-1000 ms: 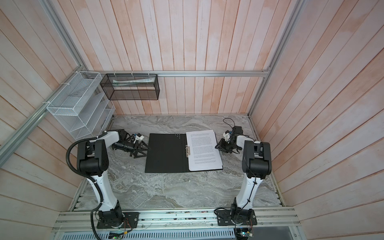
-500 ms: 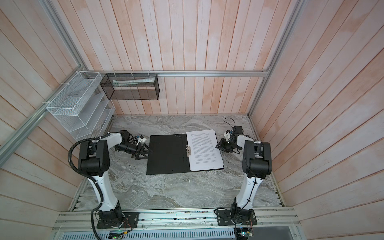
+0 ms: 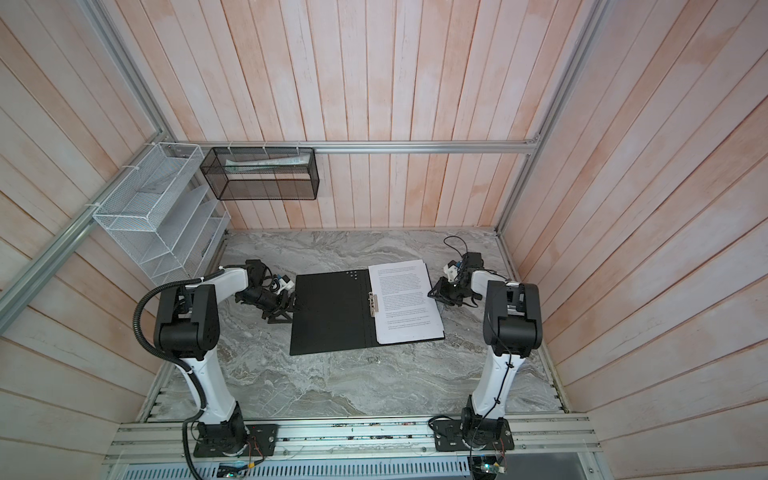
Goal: Put the files into the folder
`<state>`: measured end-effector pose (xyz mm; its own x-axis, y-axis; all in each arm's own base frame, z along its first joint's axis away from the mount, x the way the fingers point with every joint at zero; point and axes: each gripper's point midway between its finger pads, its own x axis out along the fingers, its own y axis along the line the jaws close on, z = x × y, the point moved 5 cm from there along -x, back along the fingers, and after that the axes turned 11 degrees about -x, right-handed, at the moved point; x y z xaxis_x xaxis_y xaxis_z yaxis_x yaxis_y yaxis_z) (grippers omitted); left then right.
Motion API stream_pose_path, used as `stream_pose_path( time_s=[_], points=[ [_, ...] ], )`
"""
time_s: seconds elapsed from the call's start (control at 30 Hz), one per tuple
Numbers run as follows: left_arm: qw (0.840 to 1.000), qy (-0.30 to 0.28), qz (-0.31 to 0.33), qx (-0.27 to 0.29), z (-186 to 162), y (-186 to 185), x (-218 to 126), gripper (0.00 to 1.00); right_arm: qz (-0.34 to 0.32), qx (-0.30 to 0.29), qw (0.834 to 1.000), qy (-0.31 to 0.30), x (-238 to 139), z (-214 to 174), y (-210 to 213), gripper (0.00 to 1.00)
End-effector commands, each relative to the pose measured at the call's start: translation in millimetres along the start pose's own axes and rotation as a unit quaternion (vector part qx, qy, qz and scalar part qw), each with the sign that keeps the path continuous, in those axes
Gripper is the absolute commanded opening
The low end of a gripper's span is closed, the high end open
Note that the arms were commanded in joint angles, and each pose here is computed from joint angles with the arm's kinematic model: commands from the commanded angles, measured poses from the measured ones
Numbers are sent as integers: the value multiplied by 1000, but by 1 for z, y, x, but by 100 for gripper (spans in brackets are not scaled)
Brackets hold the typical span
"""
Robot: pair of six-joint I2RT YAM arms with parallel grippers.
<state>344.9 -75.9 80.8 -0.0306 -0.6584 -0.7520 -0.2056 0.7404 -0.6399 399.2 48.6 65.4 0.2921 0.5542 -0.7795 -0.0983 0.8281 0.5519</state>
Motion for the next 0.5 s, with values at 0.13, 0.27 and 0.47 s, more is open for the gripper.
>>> stream_pose_path(
  time_s=[0.13,0.27,0.47],
  points=[
    [997,24,77,13,-9,9,24,86,23,43,994,98,25,-45,4,32],
    [992,17,127,22,-11,13,30,88,17,43,994,101,25,-46,3,32],
    [983,-23,180,32,-15,19,17,93,13,45,993,104,26,-48,1,32]
  ],
)
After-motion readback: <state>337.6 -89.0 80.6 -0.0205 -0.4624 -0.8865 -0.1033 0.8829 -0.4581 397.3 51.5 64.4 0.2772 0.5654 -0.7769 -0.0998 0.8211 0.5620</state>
